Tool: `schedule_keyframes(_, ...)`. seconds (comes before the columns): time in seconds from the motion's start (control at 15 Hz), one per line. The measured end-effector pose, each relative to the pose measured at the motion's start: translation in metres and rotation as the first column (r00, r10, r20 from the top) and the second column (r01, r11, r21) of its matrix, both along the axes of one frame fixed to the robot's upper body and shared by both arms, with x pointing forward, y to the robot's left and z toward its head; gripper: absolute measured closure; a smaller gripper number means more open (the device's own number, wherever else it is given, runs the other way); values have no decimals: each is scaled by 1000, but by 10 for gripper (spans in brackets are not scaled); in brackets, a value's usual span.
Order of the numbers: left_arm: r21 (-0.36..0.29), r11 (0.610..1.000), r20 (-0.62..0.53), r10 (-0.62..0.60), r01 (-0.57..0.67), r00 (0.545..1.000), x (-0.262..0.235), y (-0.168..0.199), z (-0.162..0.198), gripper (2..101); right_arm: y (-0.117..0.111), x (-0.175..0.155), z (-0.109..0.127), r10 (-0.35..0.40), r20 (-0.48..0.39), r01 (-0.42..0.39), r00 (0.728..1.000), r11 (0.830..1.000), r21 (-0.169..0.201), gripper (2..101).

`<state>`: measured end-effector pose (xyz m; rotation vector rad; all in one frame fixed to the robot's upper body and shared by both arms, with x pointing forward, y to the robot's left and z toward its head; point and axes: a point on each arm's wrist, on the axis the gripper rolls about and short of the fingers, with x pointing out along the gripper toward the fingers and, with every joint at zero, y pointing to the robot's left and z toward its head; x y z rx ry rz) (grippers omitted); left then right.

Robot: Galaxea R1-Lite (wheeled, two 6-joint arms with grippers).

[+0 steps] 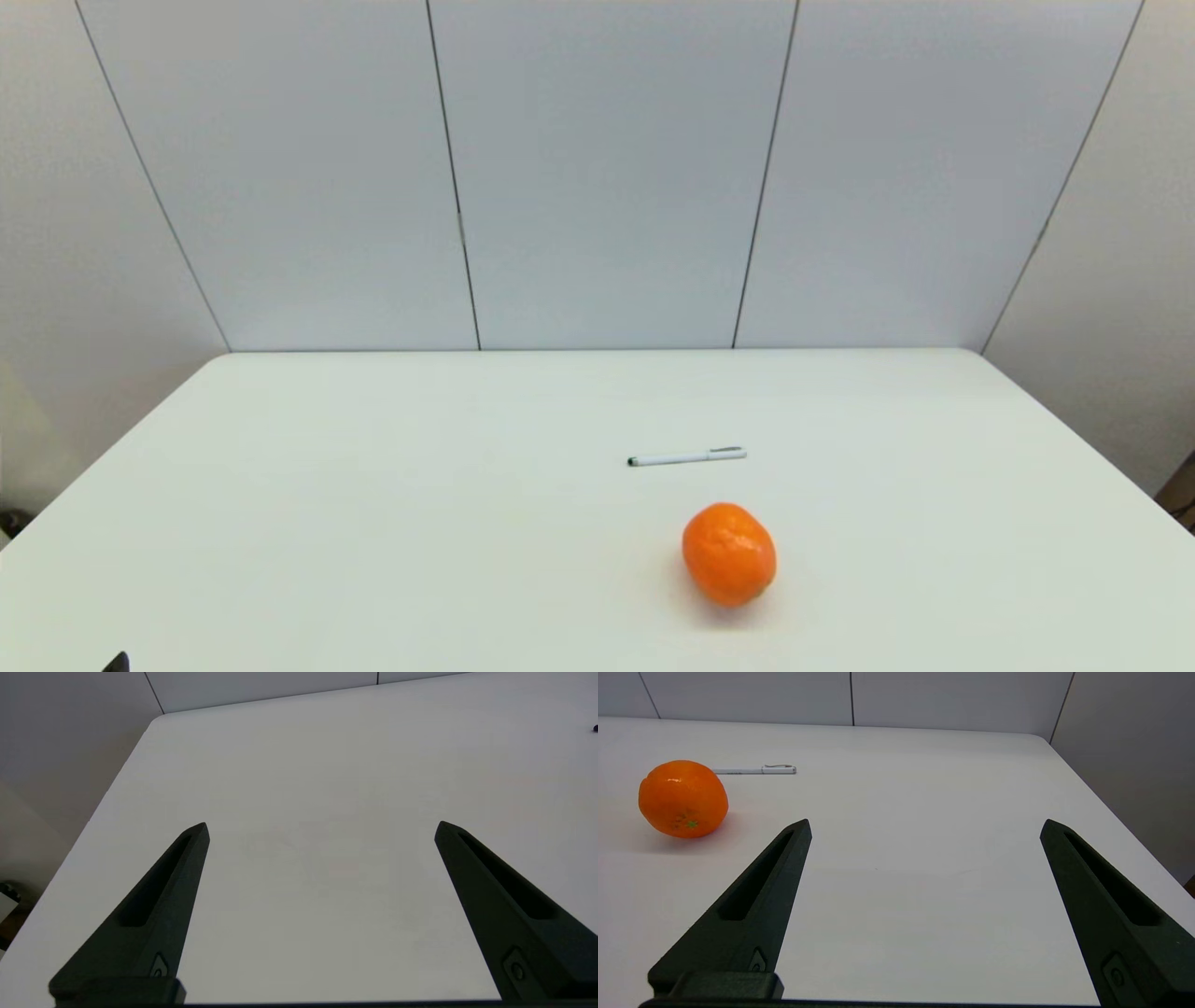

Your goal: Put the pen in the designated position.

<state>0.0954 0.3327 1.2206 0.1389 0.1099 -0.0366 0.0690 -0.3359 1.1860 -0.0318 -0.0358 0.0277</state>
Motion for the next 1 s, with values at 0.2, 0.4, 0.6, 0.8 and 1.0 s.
schedule_keyframes(0.2,4,1000,10,-3,3,1000,-6,0,-17,54,0,0,0,0,0,0,1000,1000,0,50)
schedule_keyframes(0.4,3,1000,29,-4,4,1000,-12,0,-26,54,0,0,0,0,0,0,1000,1000,0,50)
schedule_keyframes(0.6,-2,1000,23,-3,3,1000,-18,0,-35,54,0,0,0,0,1,0,1000,1000,0,50)
schedule_keyframes(0.8,-26,1000,70,0,2,998,-23,0,-36,54,0,0,0,0,0,0,1000,1000,0,50)
schedule_keyframes(1.0,-61,998,105,2,4,994,-25,0,-37,54,0,0,0,0,1,0,1000,1000,0,50)
